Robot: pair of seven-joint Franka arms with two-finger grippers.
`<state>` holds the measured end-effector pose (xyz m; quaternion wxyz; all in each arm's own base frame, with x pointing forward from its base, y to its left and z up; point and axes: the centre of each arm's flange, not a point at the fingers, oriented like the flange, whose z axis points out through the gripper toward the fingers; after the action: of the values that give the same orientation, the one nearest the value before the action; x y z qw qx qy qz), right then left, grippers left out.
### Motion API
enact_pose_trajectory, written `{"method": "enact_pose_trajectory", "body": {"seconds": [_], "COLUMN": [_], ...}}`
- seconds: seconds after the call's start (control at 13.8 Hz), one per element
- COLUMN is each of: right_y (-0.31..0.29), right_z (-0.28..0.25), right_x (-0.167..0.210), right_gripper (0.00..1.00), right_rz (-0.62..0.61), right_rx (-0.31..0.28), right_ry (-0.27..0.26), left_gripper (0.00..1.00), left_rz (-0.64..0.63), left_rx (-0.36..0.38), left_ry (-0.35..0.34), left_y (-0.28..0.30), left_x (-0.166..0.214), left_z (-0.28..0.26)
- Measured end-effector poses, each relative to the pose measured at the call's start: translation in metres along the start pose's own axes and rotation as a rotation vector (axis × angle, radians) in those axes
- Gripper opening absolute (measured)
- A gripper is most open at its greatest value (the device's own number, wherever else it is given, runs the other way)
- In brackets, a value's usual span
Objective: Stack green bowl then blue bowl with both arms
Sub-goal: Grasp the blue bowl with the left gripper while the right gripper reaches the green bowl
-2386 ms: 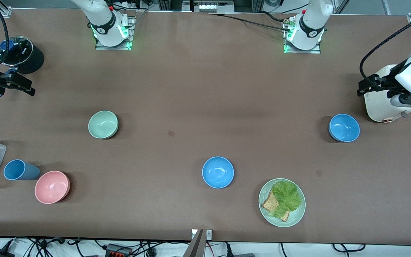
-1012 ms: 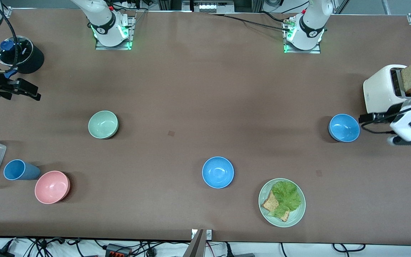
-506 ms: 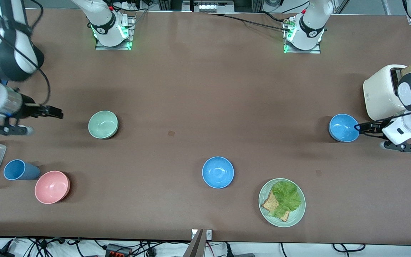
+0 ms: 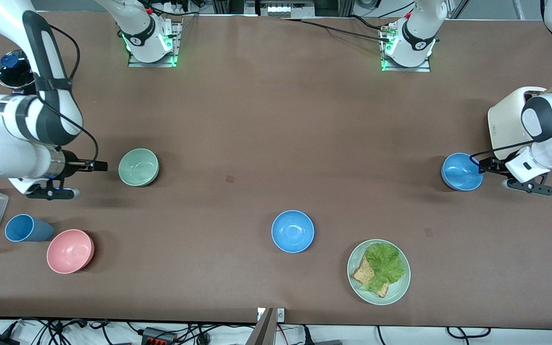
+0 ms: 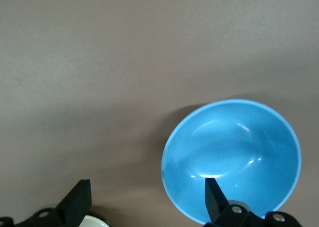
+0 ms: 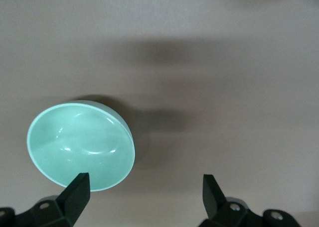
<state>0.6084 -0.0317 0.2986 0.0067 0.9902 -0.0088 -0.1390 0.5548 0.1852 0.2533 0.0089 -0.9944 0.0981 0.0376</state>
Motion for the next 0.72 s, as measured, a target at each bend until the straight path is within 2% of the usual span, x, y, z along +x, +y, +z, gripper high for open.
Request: {"method": "enact_pose_trajectory", "body": {"seconds": [0.29, 0.72], "right_y": [-0.018, -0.03], "right_z": [0.045, 0.087], "right_x": [0.0, 0.012], "right_gripper": [1.0, 1.0], "right_rz": [-0.029, -0.046], "right_rx": [-0.008, -0.019], "right_ry": [-0.062, -0.072], "left_gripper": [0.98, 0.99], "left_rz": [0.006, -0.001], "left_rx": [-0.008, -0.018], "left_ry": [-0.013, -0.02], "left_y": [0.002, 0.004], "left_x": [-0.003, -0.009], "left_z": [0.007, 0.03]}}
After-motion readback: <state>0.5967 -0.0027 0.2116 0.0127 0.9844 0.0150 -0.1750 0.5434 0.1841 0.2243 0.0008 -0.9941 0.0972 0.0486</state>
